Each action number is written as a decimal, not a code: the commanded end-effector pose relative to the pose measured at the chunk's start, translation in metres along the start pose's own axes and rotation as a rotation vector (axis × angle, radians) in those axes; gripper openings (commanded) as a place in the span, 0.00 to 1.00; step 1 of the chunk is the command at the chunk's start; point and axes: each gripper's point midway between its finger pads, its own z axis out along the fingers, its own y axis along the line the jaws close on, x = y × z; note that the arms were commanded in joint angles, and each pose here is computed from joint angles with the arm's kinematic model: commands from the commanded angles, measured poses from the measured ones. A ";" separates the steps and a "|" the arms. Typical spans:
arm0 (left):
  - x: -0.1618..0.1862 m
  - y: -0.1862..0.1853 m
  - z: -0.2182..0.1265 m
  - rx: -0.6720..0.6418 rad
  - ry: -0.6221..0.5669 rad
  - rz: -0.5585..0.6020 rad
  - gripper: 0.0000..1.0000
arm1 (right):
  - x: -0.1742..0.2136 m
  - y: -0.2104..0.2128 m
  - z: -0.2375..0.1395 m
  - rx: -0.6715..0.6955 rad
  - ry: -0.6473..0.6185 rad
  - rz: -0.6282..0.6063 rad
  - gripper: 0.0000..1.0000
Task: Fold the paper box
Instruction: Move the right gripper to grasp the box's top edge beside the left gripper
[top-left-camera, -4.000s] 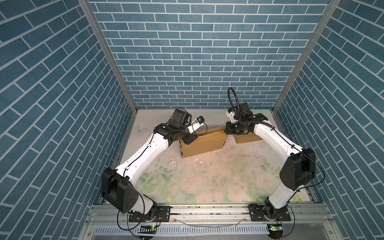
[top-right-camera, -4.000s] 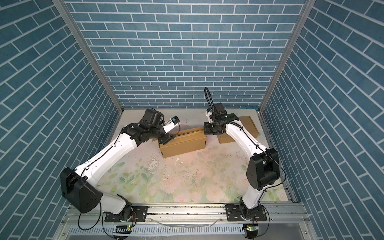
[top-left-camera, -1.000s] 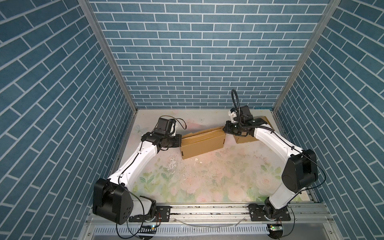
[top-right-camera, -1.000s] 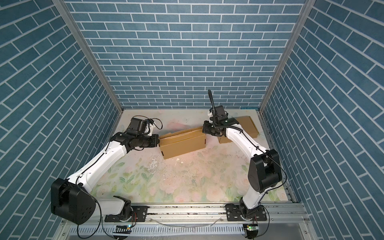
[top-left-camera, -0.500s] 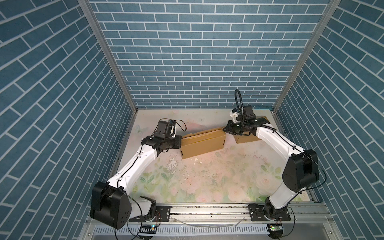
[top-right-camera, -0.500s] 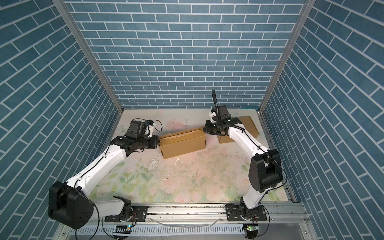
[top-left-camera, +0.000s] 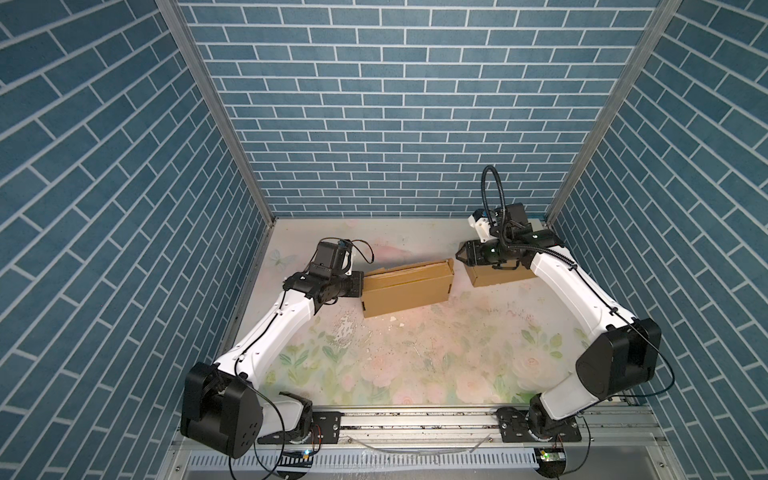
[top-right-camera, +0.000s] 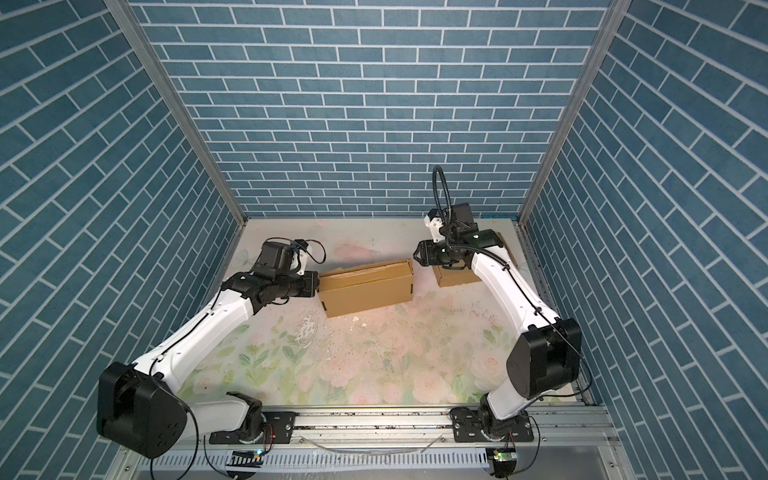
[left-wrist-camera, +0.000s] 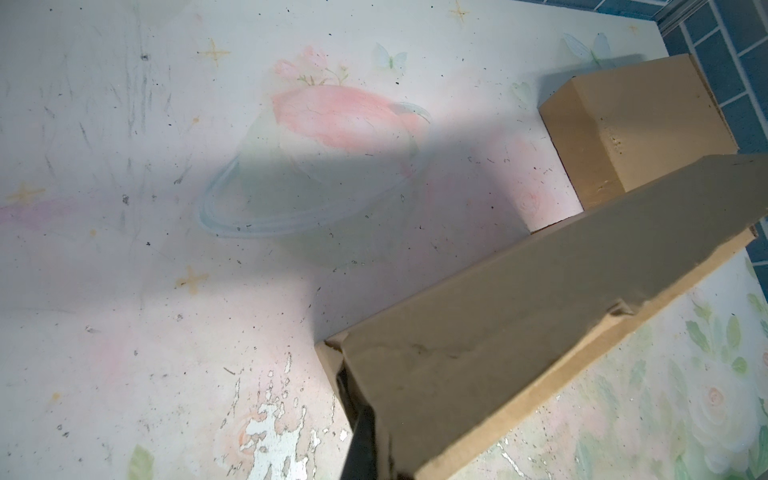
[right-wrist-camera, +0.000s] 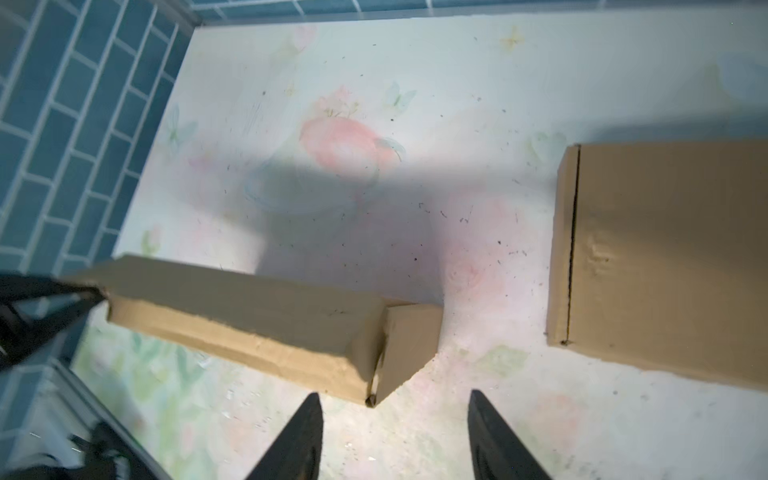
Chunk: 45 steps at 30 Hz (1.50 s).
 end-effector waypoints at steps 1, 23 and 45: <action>0.039 0.009 0.013 -0.034 0.144 0.000 0.01 | -0.006 0.008 -0.009 0.127 0.005 -0.536 0.63; 0.042 0.005 0.016 -0.034 0.158 0.034 0.01 | 0.018 0.121 0.065 -0.036 0.004 -1.359 0.88; 0.035 -0.009 0.009 0.039 0.133 0.055 0.06 | 0.064 0.121 0.107 0.021 0.065 -1.369 0.53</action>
